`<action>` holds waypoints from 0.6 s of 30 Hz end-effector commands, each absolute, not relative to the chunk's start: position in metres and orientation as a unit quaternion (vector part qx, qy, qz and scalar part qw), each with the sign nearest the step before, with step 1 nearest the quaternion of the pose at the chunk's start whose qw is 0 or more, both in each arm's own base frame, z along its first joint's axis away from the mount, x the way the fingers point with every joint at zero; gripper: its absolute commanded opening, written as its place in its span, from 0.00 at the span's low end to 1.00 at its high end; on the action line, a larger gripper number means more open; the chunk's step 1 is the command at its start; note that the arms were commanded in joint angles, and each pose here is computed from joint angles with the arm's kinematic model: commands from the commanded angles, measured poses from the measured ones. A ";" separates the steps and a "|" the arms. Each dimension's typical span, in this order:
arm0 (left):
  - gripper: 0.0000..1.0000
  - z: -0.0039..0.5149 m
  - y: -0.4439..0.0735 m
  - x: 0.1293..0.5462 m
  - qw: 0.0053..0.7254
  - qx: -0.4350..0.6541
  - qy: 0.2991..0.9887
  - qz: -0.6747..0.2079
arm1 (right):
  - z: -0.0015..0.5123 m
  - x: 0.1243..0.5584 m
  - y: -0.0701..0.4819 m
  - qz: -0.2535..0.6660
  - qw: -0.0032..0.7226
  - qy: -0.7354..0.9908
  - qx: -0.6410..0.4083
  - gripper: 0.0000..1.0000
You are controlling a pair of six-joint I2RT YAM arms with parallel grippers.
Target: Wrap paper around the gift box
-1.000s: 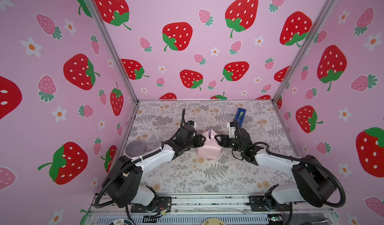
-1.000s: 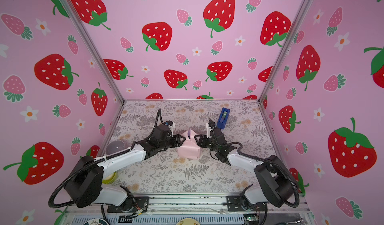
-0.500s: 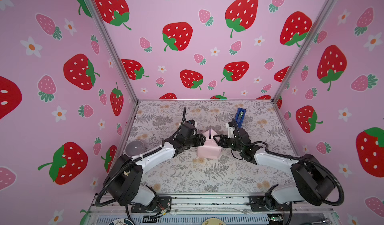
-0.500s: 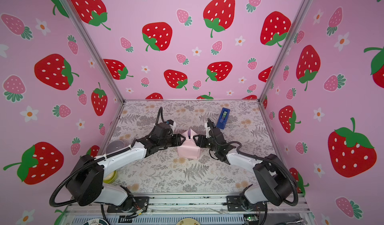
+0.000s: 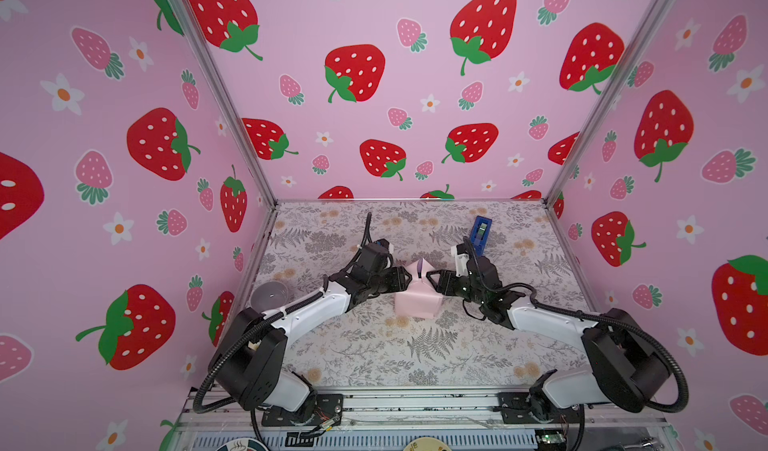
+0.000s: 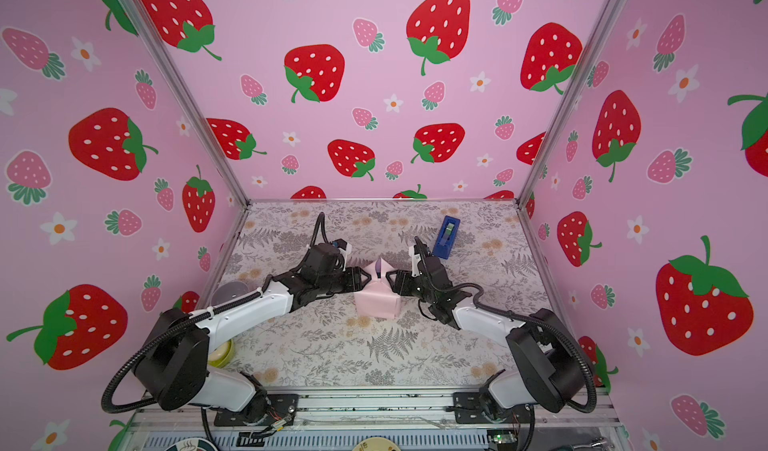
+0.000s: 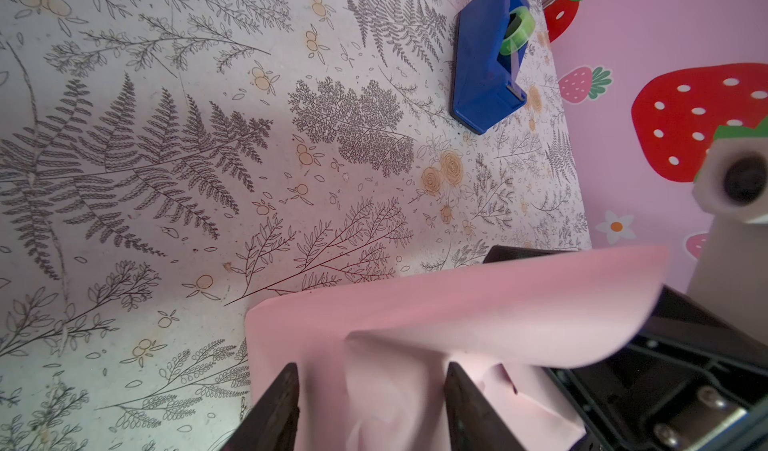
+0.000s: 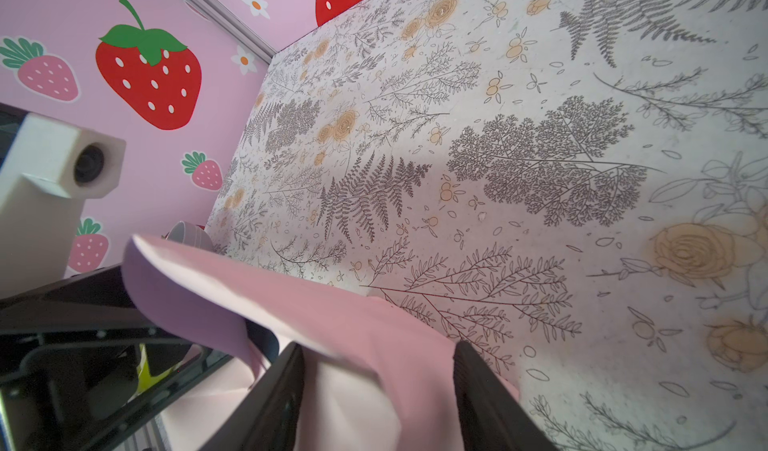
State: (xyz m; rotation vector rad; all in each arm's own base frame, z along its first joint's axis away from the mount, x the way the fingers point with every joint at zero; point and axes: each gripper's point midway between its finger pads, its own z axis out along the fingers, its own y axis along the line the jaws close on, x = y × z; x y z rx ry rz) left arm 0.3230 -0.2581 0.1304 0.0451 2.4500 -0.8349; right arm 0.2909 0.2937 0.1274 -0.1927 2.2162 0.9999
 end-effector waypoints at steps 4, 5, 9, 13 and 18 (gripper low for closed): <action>0.55 0.138 -0.246 0.334 0.289 -0.013 0.912 -0.292 | 0.083 0.265 0.286 0.342 0.272 0.895 -0.091 0.59; 0.55 0.139 -0.246 0.335 0.290 -0.014 0.912 -0.291 | 0.083 0.264 0.286 0.342 0.271 0.895 -0.092 0.59; 0.49 0.143 -0.245 0.337 0.296 -0.018 0.909 -0.292 | 0.081 0.264 0.286 0.341 0.270 0.896 -0.091 0.59; 0.53 0.145 -0.248 0.339 0.296 -0.015 0.907 -0.299 | 0.082 0.264 0.286 0.342 0.269 0.896 -0.091 0.59; 0.55 0.151 -0.249 0.342 0.305 -0.018 0.902 -0.305 | 0.083 0.265 0.286 0.342 0.270 0.895 -0.091 0.59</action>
